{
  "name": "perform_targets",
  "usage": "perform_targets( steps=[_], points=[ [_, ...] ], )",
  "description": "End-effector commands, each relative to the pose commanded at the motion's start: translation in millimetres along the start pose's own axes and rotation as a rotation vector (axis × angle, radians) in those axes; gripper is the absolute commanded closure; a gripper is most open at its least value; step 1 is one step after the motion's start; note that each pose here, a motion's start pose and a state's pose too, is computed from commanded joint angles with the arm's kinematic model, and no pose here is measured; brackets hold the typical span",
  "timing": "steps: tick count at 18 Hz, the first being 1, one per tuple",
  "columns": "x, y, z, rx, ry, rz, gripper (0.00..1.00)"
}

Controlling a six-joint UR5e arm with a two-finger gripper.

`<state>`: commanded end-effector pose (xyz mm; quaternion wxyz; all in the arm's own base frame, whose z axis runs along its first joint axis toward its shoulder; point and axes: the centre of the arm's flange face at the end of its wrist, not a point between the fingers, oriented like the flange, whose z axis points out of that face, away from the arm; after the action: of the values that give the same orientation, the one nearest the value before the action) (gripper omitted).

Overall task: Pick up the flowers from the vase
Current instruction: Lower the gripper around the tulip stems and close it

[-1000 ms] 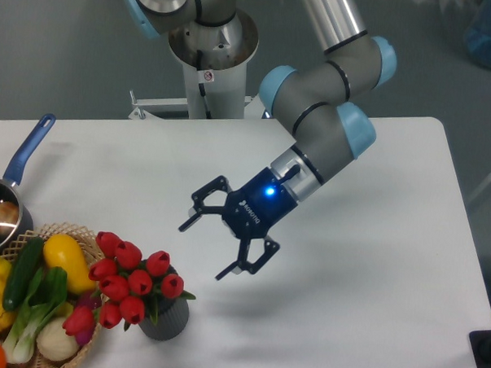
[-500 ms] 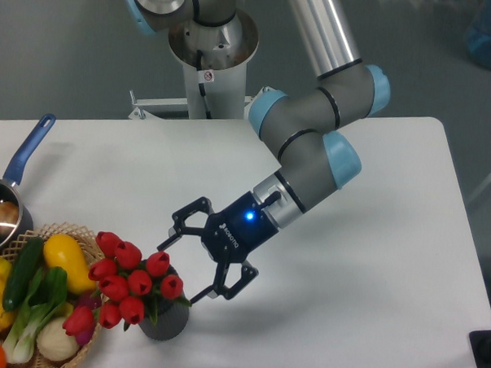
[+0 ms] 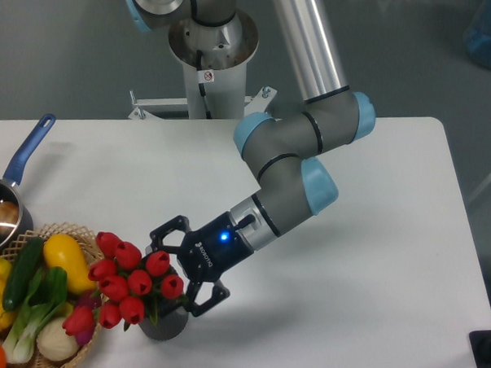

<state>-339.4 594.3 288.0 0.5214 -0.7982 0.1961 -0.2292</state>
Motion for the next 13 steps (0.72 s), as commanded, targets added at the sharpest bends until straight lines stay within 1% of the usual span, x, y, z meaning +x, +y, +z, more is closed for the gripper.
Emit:
perform_targets(
  steps=[2, 3, 4, 11, 13],
  points=[
    [2, -2, 1, 0.0, 0.002, 0.003, 0.76],
    [5, 1, 2, -0.002, 0.004, -0.002, 0.85],
    [7, 0, 1, -0.005, 0.003, 0.001, 0.92],
    [13, 1, -6, -0.016, -0.009, -0.009, 0.94],
    [18, -8, -12, -0.009, -0.016, 0.001, 0.94]
  ],
)
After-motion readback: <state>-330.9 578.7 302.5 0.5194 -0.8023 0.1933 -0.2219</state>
